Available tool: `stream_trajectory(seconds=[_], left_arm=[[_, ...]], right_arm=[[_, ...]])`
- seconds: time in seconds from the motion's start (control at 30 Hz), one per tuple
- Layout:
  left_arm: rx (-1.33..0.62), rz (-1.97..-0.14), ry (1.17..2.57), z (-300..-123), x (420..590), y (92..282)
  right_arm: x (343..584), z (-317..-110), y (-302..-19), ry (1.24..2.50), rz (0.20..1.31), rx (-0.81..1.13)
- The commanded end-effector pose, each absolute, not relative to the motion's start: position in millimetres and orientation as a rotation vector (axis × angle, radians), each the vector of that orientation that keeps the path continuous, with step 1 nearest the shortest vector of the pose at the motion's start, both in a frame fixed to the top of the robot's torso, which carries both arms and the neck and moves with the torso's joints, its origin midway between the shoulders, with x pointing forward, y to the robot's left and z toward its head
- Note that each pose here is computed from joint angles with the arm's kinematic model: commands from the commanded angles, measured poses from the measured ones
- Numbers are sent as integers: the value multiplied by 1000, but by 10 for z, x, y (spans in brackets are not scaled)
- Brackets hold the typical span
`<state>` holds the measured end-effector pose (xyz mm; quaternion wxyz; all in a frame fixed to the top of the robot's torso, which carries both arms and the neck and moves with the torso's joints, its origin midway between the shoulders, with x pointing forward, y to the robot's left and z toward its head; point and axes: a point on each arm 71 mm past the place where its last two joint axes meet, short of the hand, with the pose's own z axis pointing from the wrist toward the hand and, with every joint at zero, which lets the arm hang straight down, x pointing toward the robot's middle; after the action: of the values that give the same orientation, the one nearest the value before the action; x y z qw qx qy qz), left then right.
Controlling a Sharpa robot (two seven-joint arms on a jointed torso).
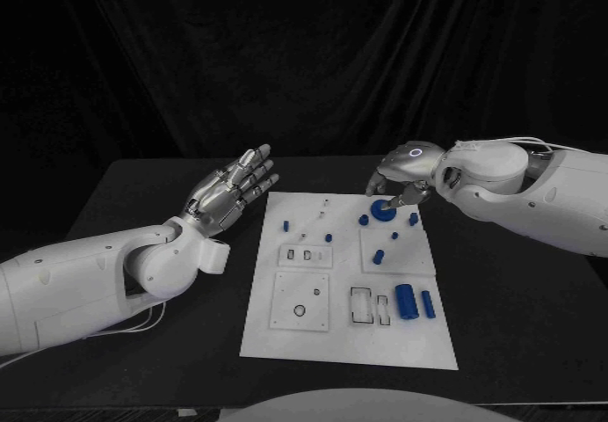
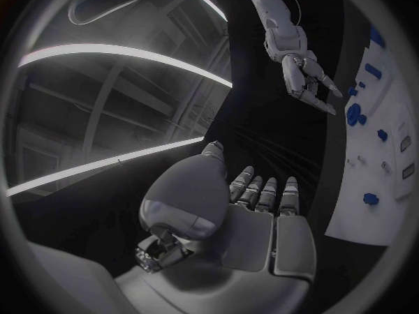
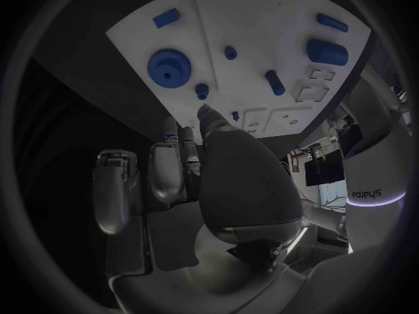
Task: Assemble the parts on the task board
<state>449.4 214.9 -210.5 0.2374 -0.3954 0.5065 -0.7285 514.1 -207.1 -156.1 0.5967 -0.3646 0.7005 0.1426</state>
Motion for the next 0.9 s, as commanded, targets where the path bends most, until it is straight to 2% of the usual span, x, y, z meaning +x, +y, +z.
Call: stream_trajectory(seconds=[0.03,0.47,0.9], left_arm=[[-994,-2053,1316,-2020,4477,2151],[-983,-2057,1320,-2016,4469,2169],[-984,-2055,1324,-2022,4478,2197]], right_arm=[[5126,-1550,-2100,1619,297,-850],[5069,-1658,-2151,1559,349,-831],[5065,-1773,-2124,1585,379,-806]])
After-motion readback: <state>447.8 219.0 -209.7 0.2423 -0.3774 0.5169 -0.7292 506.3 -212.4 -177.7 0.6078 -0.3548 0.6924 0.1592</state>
